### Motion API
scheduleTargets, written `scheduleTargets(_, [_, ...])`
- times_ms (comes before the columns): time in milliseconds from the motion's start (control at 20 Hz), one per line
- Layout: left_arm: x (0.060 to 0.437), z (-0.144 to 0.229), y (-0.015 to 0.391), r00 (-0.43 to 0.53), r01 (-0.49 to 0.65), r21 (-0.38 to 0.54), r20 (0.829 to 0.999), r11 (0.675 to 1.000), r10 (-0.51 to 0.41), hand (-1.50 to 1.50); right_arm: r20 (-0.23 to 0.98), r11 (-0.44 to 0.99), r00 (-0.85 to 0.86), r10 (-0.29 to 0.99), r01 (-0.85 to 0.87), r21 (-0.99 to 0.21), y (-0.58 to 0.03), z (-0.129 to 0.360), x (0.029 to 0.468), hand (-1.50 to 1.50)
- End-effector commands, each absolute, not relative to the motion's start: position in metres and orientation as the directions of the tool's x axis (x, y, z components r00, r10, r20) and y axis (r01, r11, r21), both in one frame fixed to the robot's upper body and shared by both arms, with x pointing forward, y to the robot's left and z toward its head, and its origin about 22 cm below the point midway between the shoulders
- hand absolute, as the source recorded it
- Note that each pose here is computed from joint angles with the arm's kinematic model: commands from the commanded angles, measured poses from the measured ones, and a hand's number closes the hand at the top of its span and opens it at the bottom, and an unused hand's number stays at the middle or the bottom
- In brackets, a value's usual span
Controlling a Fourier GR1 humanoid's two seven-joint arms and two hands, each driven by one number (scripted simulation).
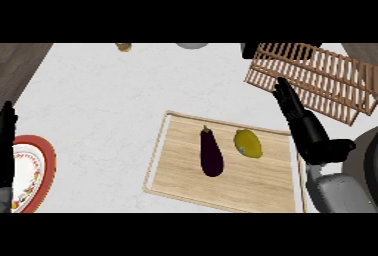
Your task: Pick the eggplant from the tray and place it in the tiered shelf
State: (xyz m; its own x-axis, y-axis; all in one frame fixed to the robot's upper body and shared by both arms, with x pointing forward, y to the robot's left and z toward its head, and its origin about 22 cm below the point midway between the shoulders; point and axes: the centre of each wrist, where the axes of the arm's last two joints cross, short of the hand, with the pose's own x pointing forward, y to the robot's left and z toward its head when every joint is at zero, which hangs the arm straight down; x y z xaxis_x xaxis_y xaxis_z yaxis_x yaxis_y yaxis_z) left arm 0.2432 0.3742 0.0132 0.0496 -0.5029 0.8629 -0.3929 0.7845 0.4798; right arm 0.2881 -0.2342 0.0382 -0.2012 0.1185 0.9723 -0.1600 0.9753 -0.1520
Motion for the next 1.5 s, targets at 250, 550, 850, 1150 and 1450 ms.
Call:
scheduleTargets(250, [0.244, -0.006, 0.325, 0.146, -0.128, 0.287, 0.952, 0.949, -0.269, 0.00, 0.920, 0.941, -0.210, 0.331, -0.001, -0.339, -0.096, 0.059, 0.319, 1.50])
scheduleTargets(550, [0.239, -0.007, 0.333, 0.220, -0.108, 0.229, 0.954, 0.967, -0.201, 0.00, 0.789, 0.736, -0.001, 0.614, 0.362, -0.572, -0.117, -0.012, 0.296, -1.50])
scheduleTargets(850, [0.238, -0.007, 0.349, 0.244, -0.096, 0.225, 0.950, 0.970, -0.196, 0.00, 0.717, 0.650, 0.121, 0.686, 0.342, -0.679, -0.067, -0.022, 0.287, -1.50])
scheduleTargets(1150, [0.237, -0.010, 0.344, 0.270, -0.102, 0.231, 0.942, 0.968, -0.196, 0.00, 0.441, 0.390, 0.330, 0.835, 0.210, -0.896, -0.056, -0.012, 0.311, -1.50])
scheduleTargets(1450, [0.240, -0.004, 0.335, 0.235, -0.061, 0.216, 0.952, 0.975, -0.196, 0.00, 0.106, 0.174, 0.494, 0.863, -0.092, -0.981, -0.032, 0.016, 0.320, -1.50])
